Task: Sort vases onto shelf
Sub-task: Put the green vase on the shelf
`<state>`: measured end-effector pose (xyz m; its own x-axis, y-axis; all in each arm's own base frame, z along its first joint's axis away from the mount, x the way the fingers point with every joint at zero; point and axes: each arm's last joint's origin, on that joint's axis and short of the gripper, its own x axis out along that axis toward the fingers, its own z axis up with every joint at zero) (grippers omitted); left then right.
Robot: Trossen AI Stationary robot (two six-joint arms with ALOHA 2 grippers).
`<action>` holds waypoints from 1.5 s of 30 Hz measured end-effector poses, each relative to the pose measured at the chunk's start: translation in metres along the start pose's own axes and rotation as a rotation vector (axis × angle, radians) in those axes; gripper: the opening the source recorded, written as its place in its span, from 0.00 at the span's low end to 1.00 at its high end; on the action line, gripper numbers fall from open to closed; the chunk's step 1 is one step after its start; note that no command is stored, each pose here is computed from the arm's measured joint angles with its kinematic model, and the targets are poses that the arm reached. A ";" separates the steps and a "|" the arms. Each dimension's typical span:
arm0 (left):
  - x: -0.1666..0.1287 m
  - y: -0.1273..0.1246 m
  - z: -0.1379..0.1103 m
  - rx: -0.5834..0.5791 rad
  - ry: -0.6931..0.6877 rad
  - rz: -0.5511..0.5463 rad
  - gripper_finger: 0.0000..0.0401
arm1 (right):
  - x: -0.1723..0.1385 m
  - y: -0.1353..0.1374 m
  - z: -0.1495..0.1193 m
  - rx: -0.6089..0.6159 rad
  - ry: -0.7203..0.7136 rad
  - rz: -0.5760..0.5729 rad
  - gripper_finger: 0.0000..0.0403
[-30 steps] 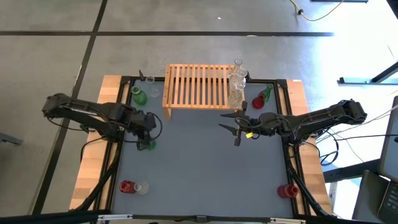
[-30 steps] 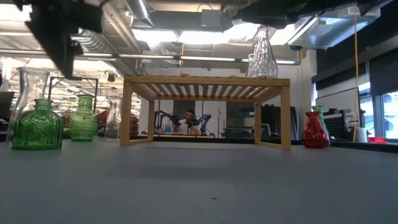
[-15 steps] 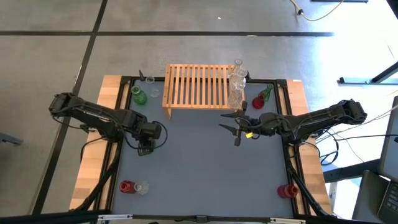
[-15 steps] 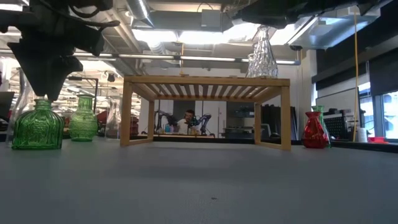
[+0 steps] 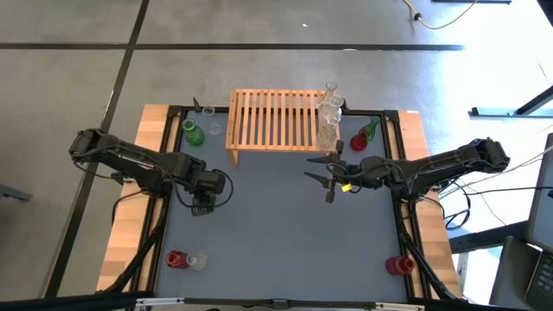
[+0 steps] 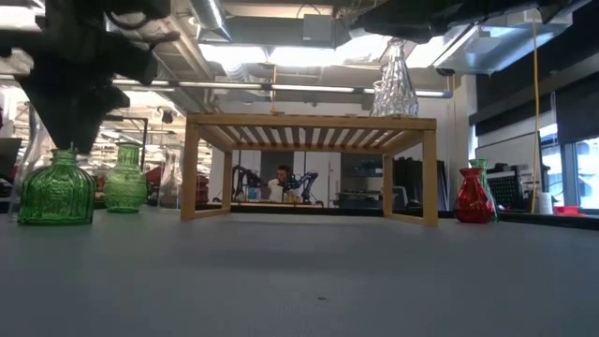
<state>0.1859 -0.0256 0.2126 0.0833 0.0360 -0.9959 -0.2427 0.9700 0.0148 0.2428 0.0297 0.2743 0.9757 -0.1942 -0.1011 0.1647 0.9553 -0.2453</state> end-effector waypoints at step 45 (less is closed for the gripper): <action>-0.009 -0.008 0.018 0.059 -0.012 -0.059 0.29 | 0.000 0.000 0.001 -0.001 -0.006 0.001 0.42</action>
<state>0.2050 -0.0297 0.2231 0.1077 -0.0192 -0.9940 -0.1802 0.9829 -0.0385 0.2429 0.0298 0.2748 0.9768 -0.1915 -0.0955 0.1632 0.9554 -0.2461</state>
